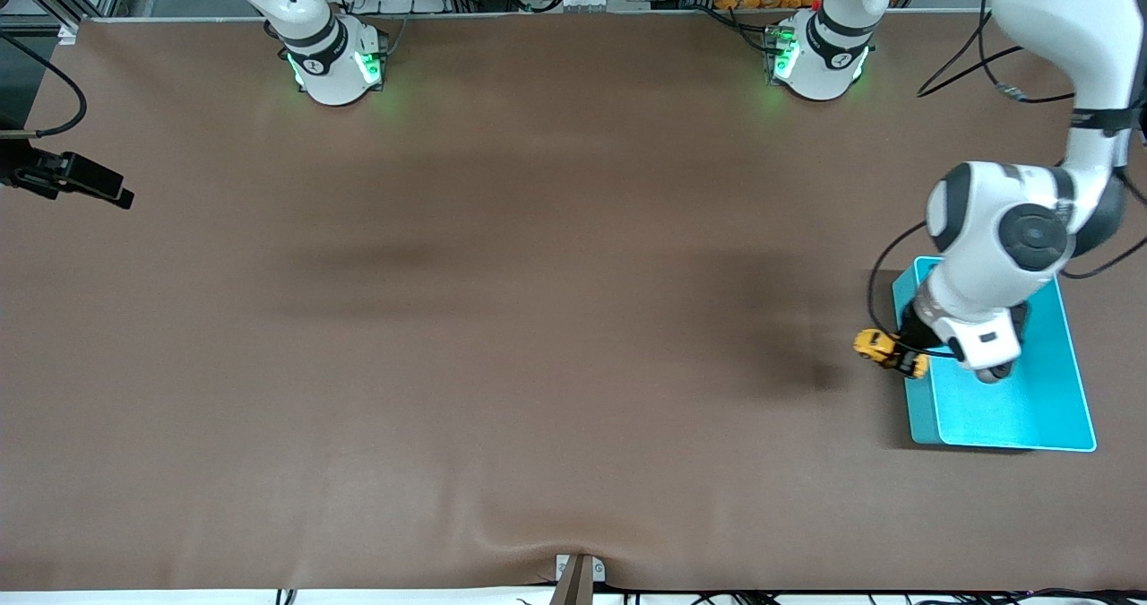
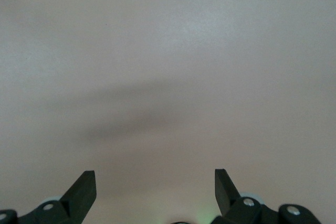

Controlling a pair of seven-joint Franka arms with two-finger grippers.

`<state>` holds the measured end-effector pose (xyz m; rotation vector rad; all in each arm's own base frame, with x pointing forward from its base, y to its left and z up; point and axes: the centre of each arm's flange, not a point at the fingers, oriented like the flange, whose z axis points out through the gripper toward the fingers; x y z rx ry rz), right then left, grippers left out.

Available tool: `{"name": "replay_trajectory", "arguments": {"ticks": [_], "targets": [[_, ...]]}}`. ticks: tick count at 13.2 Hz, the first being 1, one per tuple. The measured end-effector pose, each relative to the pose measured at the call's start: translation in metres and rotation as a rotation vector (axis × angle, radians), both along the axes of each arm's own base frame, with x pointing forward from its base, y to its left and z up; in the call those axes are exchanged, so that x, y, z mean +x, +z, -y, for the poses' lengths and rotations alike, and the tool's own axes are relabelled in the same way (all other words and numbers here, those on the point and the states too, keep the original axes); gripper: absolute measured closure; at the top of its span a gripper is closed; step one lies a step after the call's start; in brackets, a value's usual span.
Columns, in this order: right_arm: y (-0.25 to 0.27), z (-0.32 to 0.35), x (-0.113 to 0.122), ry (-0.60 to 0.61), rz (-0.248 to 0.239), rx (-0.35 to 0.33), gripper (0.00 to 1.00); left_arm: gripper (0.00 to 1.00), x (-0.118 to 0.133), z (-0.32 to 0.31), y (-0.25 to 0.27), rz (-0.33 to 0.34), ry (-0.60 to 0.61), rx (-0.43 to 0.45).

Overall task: Wind and store yellow beetle car
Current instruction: 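Carry the car with the left gripper into the turquoise bin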

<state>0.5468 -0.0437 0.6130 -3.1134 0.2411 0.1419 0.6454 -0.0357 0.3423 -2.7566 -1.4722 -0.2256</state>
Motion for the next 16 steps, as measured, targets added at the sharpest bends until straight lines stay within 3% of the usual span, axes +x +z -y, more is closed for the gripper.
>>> {"name": "replay_trajectory", "arguments": {"ticks": [8,16], "targets": [[0.001,-0.008,0.003,0.012,0.018,0.018,0.0,0.52,0.013,-0.093,0.033,-0.095,-0.325,0.031],[0.002,-0.021,0.005,0.033,0.03,0.024,0.0,0.52,0.005,-0.177,0.002,-0.17,-0.652,0.031]]}}
